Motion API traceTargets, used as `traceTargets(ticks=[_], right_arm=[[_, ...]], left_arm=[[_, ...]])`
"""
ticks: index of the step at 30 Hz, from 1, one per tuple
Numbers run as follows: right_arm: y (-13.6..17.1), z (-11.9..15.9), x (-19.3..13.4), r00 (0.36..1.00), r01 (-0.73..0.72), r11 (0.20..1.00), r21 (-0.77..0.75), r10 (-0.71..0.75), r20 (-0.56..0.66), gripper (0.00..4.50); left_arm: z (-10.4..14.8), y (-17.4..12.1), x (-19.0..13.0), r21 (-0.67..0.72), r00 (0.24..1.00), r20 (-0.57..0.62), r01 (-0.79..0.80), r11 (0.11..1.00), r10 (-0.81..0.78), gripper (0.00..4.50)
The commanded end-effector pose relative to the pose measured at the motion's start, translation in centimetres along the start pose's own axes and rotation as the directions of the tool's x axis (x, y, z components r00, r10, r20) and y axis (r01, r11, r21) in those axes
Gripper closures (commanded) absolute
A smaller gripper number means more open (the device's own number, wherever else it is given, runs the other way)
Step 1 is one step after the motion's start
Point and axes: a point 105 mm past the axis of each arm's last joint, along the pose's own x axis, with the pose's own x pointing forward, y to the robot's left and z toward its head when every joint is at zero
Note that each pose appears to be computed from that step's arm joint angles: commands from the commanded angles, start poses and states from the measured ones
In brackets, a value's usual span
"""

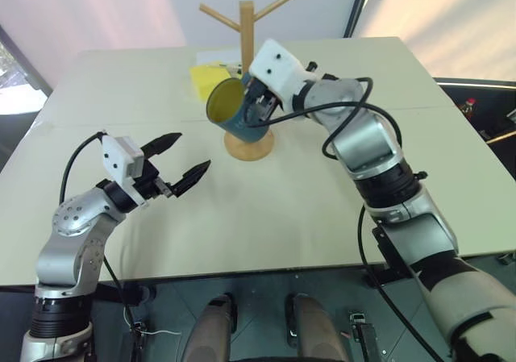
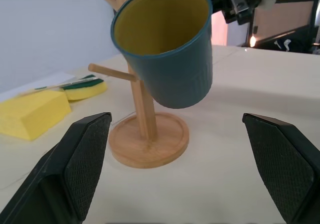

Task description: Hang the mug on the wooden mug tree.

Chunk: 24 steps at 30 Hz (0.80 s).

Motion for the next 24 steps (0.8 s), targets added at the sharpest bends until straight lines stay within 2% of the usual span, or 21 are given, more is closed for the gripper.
traceTargets(ticks=[1, 4, 9, 17, 21, 24], right_arm=[[-1.0, 2.2, -0.2, 0.997, 0.044, 0.998, -0.034, -0.041, 0.067, 4.4], [-1.2, 2.2, -0.1, 0.996, 0.053, 0.998, -0.032, -0.051, 0.073, 3.55], [-1.6, 2.8, -0.8, 0.992, 0.079, 0.996, -0.05, -0.074, 0.103, 1.02], [-3.9, 2.8, -4.9, 0.967, 0.141, 0.989, -0.04, -0.129, 0.219, 1.02], [-3.9, 0.4, -7.7, 0.947, 0.051, 0.99, 0.133, -0.09, 0.309, 1.02], [-2.7, -2.9, -9.7, 0.923, -0.078, 0.94, 0.332, -0.058, 0.381, 1.02]], left_arm=[[1.5, -0.1, 0.1, 0.037, 0.999, 0.043, 0.004, 0.999, -0.005, 0.0], [1.5, -0.1, 0.2, 0.038, 0.999, 0.044, 0.004, 0.999, -0.005, 0.0], [1.5, -0.2, 0.2, 0.039, 0.999, 0.043, 0.005, 0.999, -0.006, 0.0], [1.4, 0.0, 0.3, 0.036, 0.999, 0.037, -0.008, 0.999, 0.007, 0.0], [0.6, 0.9, -0.4, -0.013, 0.997, 0.038, -0.073, 0.997, 0.074, 0.0], [-0.9, 1.9, -1.3, -0.071, 0.988, 0.013, -0.151, 0.986, 0.153, 0.0]])
